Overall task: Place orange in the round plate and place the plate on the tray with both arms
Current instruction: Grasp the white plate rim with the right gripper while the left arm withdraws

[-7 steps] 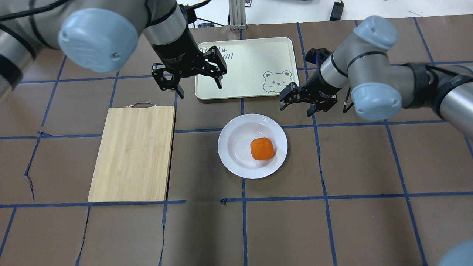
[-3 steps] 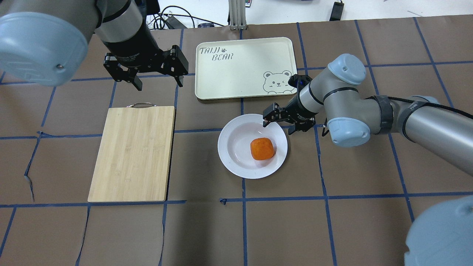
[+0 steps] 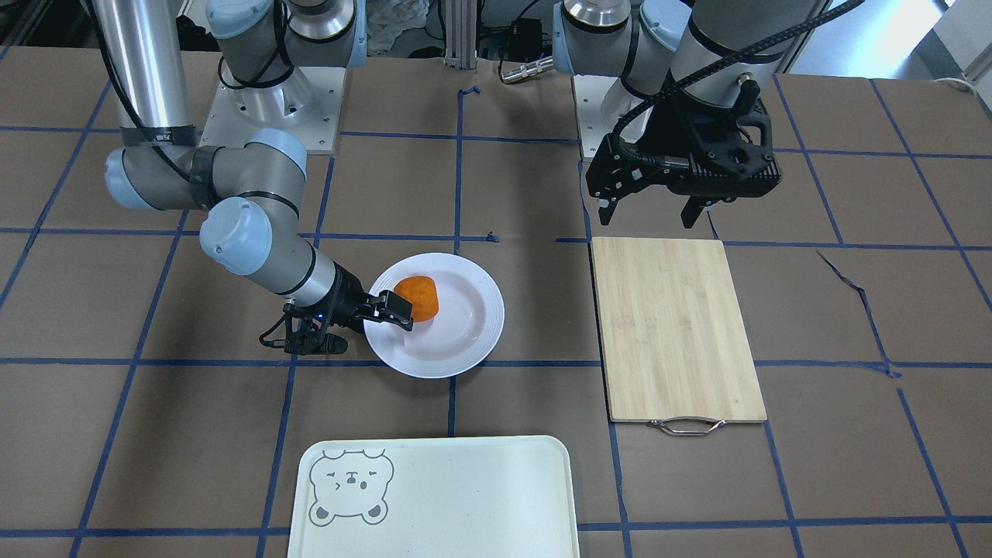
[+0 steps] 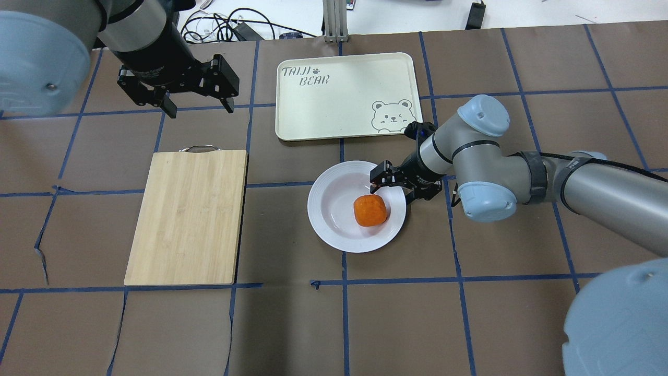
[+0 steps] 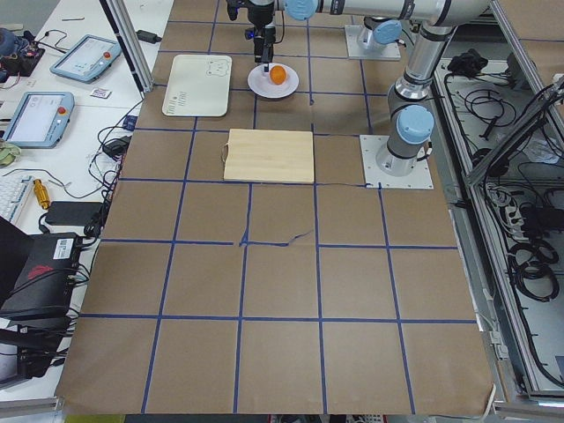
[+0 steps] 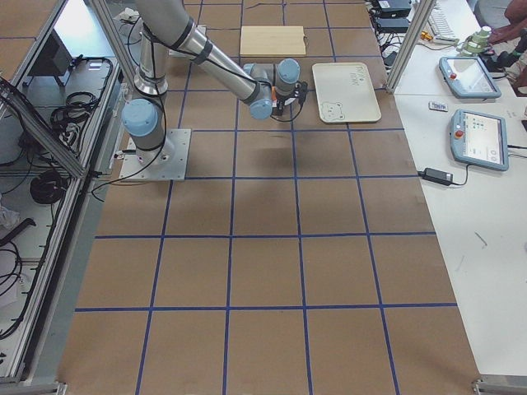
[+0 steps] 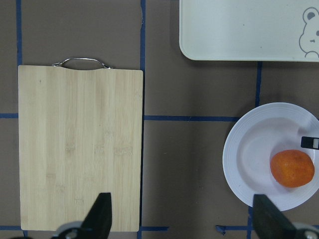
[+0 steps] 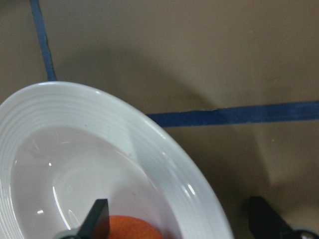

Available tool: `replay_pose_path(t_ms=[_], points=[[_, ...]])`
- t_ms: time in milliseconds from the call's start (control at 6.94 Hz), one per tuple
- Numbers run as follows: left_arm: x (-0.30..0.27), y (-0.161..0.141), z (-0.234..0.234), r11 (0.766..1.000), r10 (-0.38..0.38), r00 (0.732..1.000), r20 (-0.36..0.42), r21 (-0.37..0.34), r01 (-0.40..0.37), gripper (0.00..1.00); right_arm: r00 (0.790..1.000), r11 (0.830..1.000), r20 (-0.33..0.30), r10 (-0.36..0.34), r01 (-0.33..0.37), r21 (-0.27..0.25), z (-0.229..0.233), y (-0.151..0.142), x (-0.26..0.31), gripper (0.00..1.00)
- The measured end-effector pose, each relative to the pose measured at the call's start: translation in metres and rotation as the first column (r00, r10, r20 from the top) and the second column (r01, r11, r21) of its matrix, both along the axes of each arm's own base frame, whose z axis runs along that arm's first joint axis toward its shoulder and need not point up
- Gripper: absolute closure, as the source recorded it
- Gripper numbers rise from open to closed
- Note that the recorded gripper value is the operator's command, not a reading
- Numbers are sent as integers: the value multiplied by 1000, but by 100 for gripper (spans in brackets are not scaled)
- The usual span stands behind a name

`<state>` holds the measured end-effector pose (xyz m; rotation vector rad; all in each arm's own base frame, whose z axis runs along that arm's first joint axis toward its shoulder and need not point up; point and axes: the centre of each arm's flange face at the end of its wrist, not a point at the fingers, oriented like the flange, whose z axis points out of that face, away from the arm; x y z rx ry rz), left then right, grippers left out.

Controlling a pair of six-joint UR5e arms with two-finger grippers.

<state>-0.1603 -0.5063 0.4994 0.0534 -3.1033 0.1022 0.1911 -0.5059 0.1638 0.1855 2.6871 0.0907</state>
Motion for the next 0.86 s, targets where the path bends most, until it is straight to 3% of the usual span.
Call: replay_pose_path(t_ms=[144,432,576,864], points=[[1,1,0,1000,-1,1000,1,-1,1,0,1000,1000,1,-7,7,3,-4,3,1,55],[0,1,1,1000,-1,1000,2,-1,1,0,1000,1000,0,-19,19,8,-5,4,2,88],[0,2,1,1000,-1,1000,3,-1,1,0,1000,1000,1,-21,21,9,-4,4,3,97],[0,2,1,1000,1,1000,2,-2,-1,0,999,999,1,-48,48,18,1,4,7,100]])
